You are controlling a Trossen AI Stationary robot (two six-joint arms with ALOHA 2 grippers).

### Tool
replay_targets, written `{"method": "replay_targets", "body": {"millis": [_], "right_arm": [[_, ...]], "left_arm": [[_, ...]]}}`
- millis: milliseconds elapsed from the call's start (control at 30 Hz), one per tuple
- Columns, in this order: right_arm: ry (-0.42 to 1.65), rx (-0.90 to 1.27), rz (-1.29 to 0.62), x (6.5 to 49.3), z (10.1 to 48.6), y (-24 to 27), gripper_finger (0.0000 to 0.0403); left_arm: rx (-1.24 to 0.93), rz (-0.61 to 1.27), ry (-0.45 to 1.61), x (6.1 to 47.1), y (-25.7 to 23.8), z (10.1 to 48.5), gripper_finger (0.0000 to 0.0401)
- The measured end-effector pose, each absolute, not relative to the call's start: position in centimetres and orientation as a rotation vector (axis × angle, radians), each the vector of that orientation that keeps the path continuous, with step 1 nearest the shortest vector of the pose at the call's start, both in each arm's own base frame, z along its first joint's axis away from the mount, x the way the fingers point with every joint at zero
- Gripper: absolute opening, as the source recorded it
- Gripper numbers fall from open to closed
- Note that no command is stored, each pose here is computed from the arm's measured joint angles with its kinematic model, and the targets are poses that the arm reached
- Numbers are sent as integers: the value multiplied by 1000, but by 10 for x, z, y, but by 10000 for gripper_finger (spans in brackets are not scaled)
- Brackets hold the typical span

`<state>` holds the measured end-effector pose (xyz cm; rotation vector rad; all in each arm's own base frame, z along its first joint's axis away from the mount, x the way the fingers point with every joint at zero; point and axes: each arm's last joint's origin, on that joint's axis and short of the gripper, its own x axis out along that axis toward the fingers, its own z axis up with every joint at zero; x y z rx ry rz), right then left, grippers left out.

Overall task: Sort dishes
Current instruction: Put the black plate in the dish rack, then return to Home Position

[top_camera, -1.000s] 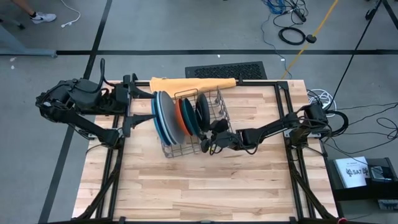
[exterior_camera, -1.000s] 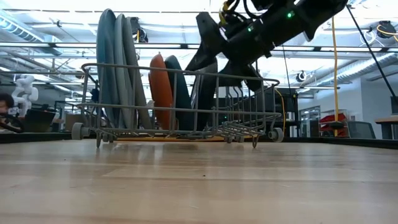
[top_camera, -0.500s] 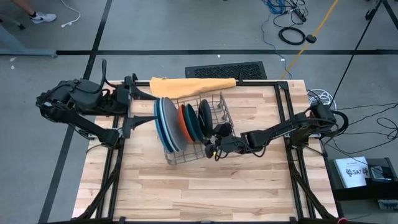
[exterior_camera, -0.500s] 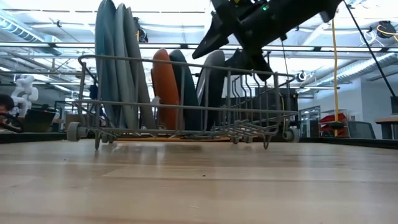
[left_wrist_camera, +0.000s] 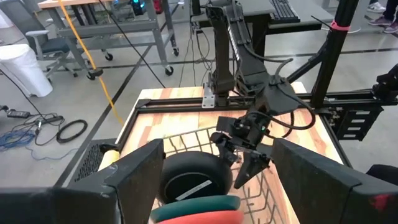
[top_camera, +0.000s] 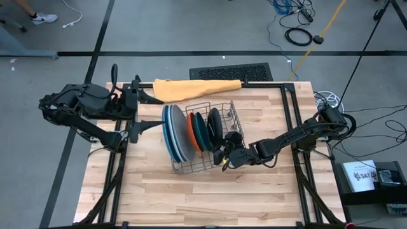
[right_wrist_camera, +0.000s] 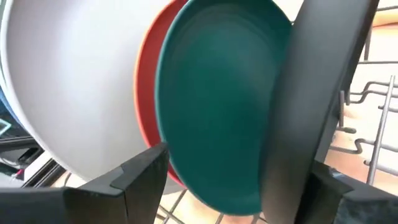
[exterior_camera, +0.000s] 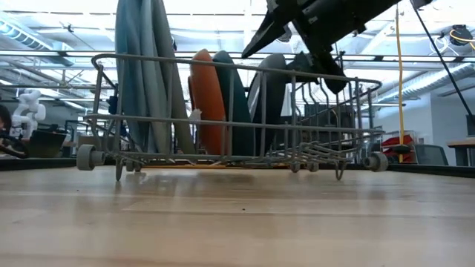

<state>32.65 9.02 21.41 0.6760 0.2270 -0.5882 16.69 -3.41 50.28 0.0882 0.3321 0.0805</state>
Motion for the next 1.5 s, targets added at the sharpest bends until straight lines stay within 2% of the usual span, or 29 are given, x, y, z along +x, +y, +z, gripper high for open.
{"method": "replay_targets", "body": {"millis": [233, 400, 633, 1000, 1233, 1500], "right_arm": [[236, 672, -616, 320, 211, 100, 263], [253, 547, -766, 311, 200, 97, 253], [54, 336, -945, 308, 210, 100, 257], [-53, 64, -1206, 306, 218, 89, 254], [23, -21, -1249, 313, 221, 70, 254], [83, -81, -1139, 316, 239, 97, 254]], "left_arm": [[85, 80, 336, 168, -35, 502, 299], [85, 80, 335, 168, -34, 502, 299], [86, 80, 338, 169, -35, 502, 299], [89, 79, 334, 169, -35, 502, 299], [88, 79, 332, 171, -35, 502, 299], [90, 79, 334, 171, -35, 502, 299]]}}
